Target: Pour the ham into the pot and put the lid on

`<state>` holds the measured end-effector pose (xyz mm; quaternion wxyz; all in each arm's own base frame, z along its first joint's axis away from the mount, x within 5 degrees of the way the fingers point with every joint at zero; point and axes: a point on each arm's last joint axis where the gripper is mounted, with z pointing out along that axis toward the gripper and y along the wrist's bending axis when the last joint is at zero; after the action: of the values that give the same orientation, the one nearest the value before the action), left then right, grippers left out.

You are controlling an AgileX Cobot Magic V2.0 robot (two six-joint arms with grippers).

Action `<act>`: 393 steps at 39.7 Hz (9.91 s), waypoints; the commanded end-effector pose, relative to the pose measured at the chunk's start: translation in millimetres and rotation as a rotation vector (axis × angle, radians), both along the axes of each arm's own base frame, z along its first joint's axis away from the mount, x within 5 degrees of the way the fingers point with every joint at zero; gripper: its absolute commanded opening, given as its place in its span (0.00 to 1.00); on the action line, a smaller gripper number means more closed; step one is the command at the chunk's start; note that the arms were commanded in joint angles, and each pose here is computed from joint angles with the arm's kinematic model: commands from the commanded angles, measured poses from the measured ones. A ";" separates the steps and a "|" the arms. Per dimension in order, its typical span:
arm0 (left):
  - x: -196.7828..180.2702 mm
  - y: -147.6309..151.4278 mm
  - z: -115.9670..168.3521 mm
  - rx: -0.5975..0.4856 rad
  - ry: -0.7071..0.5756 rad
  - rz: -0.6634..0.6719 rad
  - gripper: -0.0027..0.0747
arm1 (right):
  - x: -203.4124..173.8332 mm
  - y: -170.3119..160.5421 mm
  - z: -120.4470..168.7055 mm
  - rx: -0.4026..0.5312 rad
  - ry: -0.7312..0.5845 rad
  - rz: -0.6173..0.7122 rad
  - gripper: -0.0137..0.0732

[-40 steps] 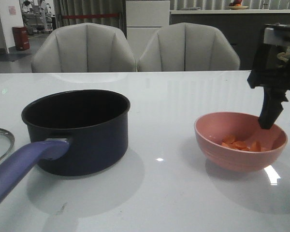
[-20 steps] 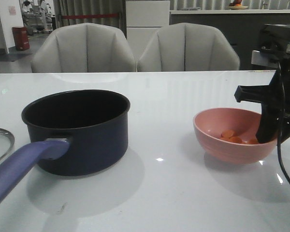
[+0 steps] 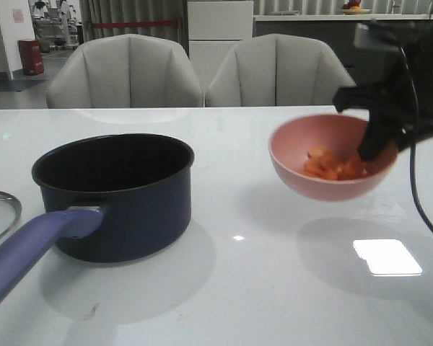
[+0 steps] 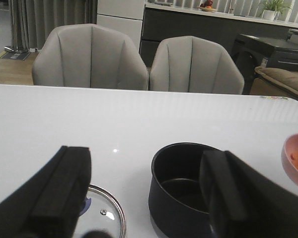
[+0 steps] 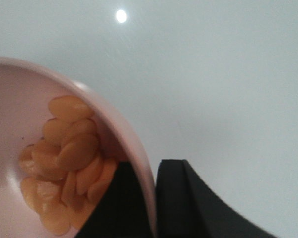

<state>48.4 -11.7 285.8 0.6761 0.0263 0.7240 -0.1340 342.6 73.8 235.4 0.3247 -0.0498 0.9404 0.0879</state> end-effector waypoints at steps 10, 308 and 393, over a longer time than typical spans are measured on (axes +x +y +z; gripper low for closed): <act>-1.2 0.0 15.9 -0.025 -0.097 -0.007 0.68 | -14.8 65.2 98.7 -0.023 -0.717 0.235 0.31; 291.5 16.0 -30.5 -0.095 1.259 0.313 0.93 | -272.0 -62.5 26.4 0.009 -0.972 -0.050 0.32; 313.0 28.9 -89.6 -0.013 1.439 0.261 0.18 | -272.0 -62.5 26.4 0.009 -0.972 -0.050 0.32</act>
<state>361.3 16.6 180.5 0.0275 -0.1680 0.9847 -0.0378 70.4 12.7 246.5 0.6953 -0.0683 0.7133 0.0561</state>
